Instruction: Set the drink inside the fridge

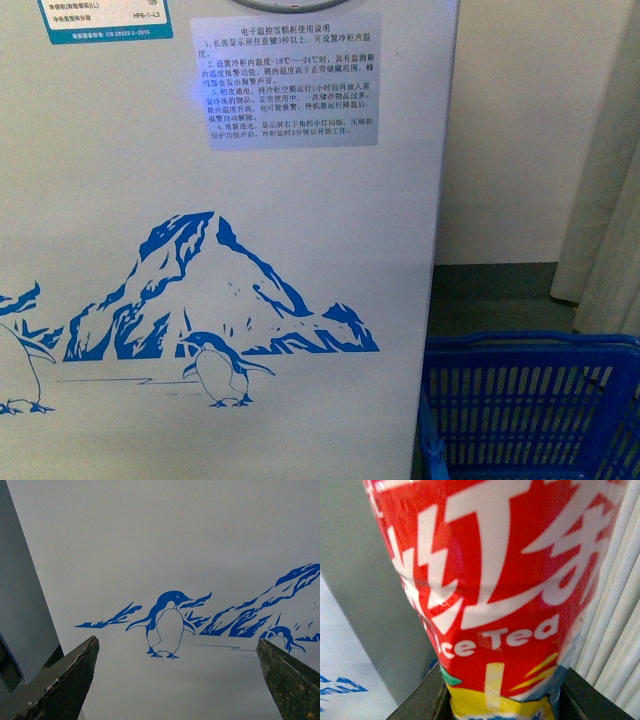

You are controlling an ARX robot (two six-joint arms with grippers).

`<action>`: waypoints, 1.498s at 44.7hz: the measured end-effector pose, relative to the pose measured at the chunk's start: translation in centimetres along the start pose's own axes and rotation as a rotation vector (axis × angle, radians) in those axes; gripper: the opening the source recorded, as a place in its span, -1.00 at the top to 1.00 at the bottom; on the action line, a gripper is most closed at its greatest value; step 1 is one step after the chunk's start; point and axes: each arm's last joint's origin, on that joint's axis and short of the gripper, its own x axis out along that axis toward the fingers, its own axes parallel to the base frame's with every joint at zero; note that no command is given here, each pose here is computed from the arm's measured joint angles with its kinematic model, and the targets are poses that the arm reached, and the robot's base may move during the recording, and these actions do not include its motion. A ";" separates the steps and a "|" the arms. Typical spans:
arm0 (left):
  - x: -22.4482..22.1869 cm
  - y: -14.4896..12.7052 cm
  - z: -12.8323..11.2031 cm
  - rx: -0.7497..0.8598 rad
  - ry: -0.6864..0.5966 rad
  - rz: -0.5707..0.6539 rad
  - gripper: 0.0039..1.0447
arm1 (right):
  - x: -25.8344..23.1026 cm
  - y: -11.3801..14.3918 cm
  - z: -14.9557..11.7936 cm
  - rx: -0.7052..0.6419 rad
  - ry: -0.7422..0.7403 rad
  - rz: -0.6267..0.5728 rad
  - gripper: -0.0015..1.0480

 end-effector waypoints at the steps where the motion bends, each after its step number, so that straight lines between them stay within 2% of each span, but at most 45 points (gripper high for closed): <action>1: 0.0 0.0 0.0 0.000 0.000 0.000 -0.85 | 0.0 0.0 0.0 0.000 0.000 0.000 0.27; 67: 0.0 0.0 0.0 0.000 0.000 0.000 -0.85 | 0.1 0.0 -0.3 -0.005 0.007 -0.001 0.29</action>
